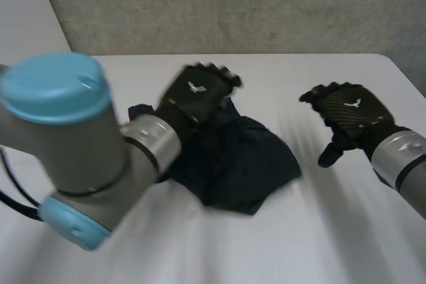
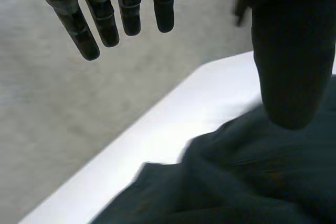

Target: Fold the shorts.

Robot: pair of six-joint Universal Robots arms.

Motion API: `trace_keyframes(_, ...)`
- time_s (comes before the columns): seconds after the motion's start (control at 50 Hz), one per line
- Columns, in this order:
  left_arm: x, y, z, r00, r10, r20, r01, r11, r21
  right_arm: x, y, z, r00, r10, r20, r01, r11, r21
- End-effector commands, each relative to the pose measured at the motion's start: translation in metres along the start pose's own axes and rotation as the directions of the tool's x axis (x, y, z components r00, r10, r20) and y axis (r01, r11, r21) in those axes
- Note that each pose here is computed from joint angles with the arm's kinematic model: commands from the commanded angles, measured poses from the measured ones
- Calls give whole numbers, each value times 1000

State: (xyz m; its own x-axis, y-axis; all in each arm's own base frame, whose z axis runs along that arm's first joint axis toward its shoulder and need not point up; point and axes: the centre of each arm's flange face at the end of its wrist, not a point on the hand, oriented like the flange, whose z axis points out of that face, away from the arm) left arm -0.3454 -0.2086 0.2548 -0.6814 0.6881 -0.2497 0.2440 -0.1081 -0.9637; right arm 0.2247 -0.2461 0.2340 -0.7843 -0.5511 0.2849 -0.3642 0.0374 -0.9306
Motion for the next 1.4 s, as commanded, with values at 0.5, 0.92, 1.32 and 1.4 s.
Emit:
trace_keyframes(0.5, -104, 100, 28, 992, 56, 110, -30, 975, -220, -56, 44, 17, 975, 8, 223, 48, 968, -245)
trace_keyframes(0.92, -105, 109, 36, 978, 113, 176, -60, 957, -283, -52, 67, 46, 997, -6, 75, 17, 989, -145)
trace_keyframes(1.32, -106, -107, -96, 947, -38, 320, -19, 985, 174, 19, -169, -57, 987, -65, -146, 107, 948, 300)
trace_keyframes(1.4, -109, -133, -119, 935, -53, 351, -40, 967, 253, 27, -197, -74, 979, -79, -186, 143, 923, 357)
